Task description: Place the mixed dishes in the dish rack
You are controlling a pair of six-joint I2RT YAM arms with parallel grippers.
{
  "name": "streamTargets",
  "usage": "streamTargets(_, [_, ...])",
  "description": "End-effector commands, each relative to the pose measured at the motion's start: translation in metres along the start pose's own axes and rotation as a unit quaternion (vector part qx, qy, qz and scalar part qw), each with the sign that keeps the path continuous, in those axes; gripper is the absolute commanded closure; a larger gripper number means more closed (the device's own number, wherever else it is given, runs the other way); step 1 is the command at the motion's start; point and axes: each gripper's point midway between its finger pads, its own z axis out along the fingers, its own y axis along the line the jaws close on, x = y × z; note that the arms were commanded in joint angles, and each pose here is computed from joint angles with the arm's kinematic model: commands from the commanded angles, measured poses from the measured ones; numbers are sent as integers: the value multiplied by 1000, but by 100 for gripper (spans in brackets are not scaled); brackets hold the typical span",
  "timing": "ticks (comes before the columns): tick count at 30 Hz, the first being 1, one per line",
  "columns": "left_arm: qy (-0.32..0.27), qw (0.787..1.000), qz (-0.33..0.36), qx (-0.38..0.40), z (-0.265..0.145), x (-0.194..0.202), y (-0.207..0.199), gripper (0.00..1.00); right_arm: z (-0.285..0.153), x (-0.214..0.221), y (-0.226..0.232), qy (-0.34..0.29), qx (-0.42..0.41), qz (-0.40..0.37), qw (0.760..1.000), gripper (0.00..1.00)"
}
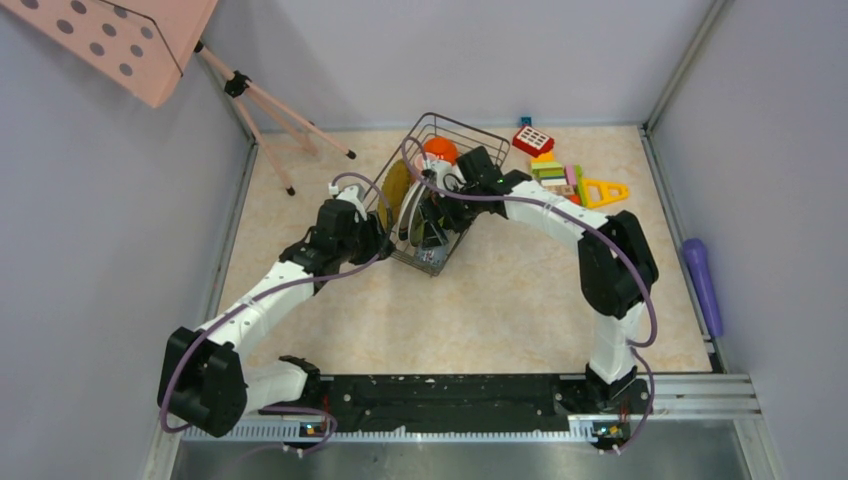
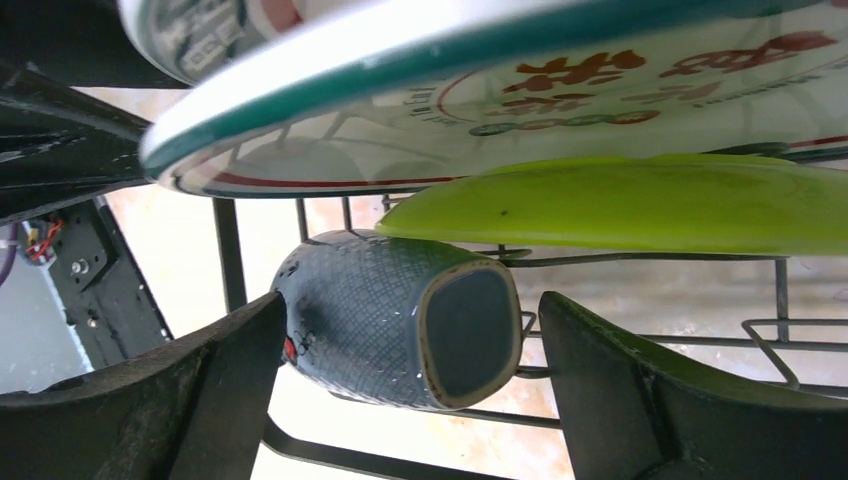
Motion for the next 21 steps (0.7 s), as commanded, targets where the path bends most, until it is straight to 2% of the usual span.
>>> streamTargets(1, [-22, 1000, 6, 13, -3, -18, -9, 49, -3, -4, 14, -12, -47, -10, 999, 9])
streamTargets(7, [-21, 1000, 5, 15, -3, -18, -10, 49, -19, -12, 30, -25, -67, -10, 997, 38])
streamTargets(16, [-23, 1000, 3, 18, -4, -19, -11, 49, -34, -15, 35, -40, -35, 3, 999, 70])
streamTargets(21, [-21, 1000, 3, 20, -3, -18, -12, 50, -24, -3, 32, -24, 0, -4, 1000, 80])
